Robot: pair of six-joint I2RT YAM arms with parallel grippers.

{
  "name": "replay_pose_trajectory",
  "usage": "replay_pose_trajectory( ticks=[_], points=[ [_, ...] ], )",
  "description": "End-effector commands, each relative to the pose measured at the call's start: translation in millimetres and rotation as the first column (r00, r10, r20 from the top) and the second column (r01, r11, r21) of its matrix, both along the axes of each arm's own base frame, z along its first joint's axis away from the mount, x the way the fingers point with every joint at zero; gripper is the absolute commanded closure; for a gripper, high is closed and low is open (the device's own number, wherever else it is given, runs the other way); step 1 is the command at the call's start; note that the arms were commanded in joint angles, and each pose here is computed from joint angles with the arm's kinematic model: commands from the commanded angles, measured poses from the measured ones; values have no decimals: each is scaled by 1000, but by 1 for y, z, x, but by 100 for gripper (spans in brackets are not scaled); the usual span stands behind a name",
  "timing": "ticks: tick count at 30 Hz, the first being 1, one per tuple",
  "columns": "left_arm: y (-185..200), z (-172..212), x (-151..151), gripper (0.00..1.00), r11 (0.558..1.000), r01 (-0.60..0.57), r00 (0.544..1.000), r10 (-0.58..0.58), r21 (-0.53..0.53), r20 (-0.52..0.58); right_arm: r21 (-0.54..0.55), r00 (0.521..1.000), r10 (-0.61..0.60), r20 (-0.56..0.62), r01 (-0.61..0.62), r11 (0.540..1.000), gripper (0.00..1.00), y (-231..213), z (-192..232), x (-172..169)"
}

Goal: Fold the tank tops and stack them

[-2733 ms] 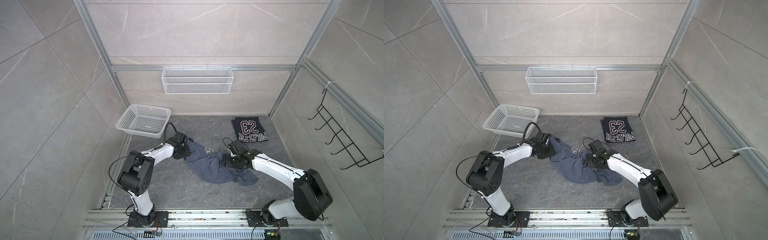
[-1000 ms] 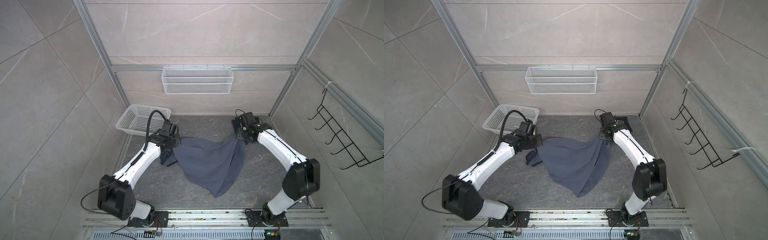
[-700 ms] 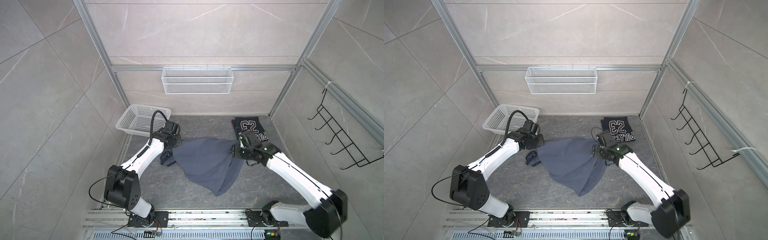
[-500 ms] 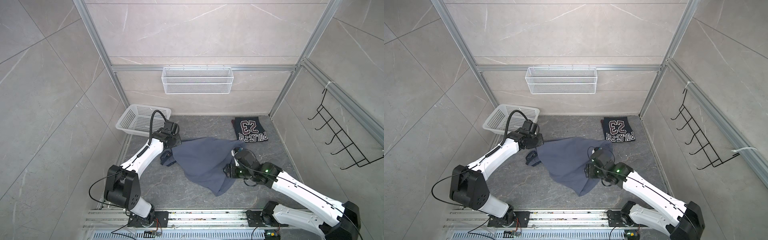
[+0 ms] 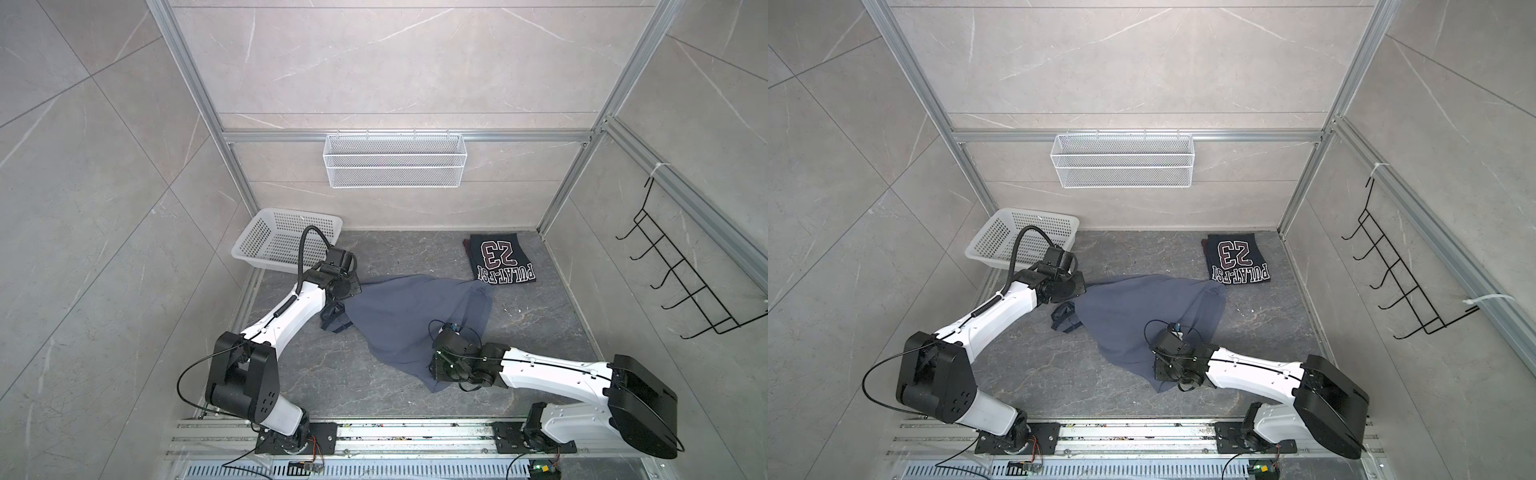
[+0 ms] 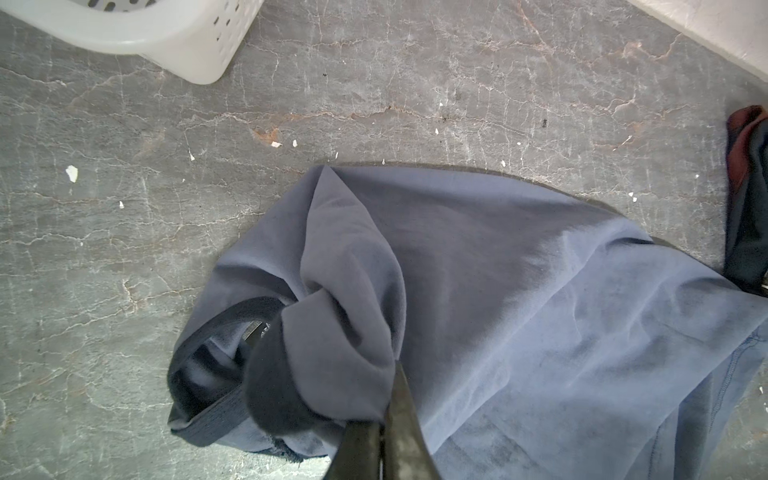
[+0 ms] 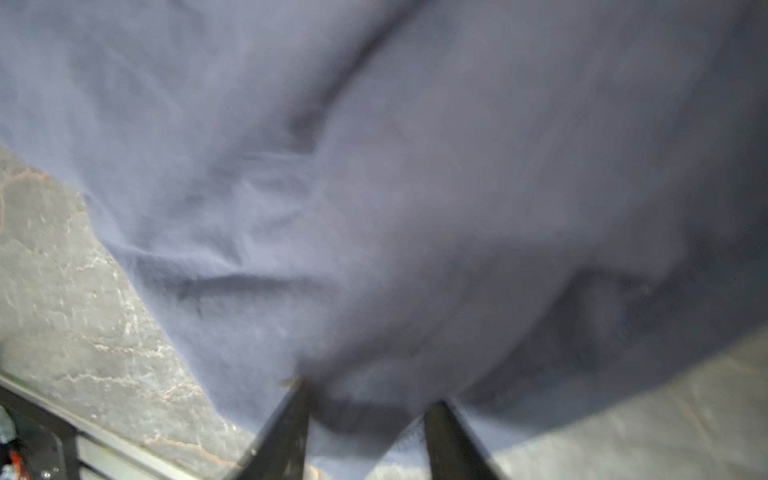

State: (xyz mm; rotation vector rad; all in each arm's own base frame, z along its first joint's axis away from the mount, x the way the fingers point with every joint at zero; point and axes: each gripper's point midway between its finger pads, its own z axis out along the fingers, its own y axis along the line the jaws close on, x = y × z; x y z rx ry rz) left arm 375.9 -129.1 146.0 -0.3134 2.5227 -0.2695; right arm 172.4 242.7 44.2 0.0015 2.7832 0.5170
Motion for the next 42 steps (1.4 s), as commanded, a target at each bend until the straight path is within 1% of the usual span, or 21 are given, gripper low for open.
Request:
replay_pose_trajectory(
  ticks=[1, 2, 8, 10, 13, 16, 19, 21, 23, 25, 28, 35, 40, 42],
  points=[
    [4, 21, -1, 100, 999, -18, 997, 20, -27, 74, 11, 998, -13, 68, 12, 1000, 78, 10, 18, 12],
    [6, 23, -2, 100, 1000, -21, 996, 23, -22, 84, 2, 996, -12, 90, 12, 1000, 81, 8, 26, 13],
    [22, 42, -9, 100, 999, -47, 986, 43, 22, 161, -25, 974, -44, 221, 51, 998, 94, -23, 72, 16],
    [23, 49, -13, 100, 999, -40, 982, 35, 24, 184, -29, 968, -41, 247, 49, 998, 96, -30, 84, 16],
    [28, 57, -19, 100, 999, -44, 977, 38, 28, 210, -28, 967, -21, 254, 29, 999, 98, -29, 90, 15],
    [38, 68, -23, 100, 996, -65, 972, 47, 68, 231, -20, 968, 1, 253, 4, 1000, 98, -17, 92, 19],
    [51, 82, -24, 100, 987, -102, 965, 67, 126, 255, -62, 967, 40, 251, -25, 998, 100, -7, 105, 25],
    [56, 92, -26, 100, 983, -125, 957, 83, 136, 277, -89, 959, 49, 278, -25, 996, 100, -9, 122, 30],
    [61, 104, -29, 100, 980, -146, 946, 99, 133, 308, -97, 946, 49, 320, -19, 995, 100, -13, 141, 34],
    [66, 119, -34, 100, 979, -164, 932, 113, 121, 345, -80, 931, 50, 361, -23, 997, 100, -17, 159, 36],
    [71, 138, -42, 100, 979, -174, 909, 120, 103, 398, -70, 917, 44, 398, -18, 997, 100, -23, 176, 36],
    [80, 183, -63, 100, 982, -174, 863, 117, 71, 492, -18, 901, 50, 430, -47, 999, 100, -20, 202, 34],
    [82, 217, -77, 100, 988, -153, 827, 109, 35, 552, 24, 874, 34, 485, -53, 998, 100, -31, 240, 30],
    [78, 229, -82, 100, 992, -126, 815, 94, 16, 572, 27, 862, 22, 507, -41, 999, 100, -40, 256, 29]
  ],
)
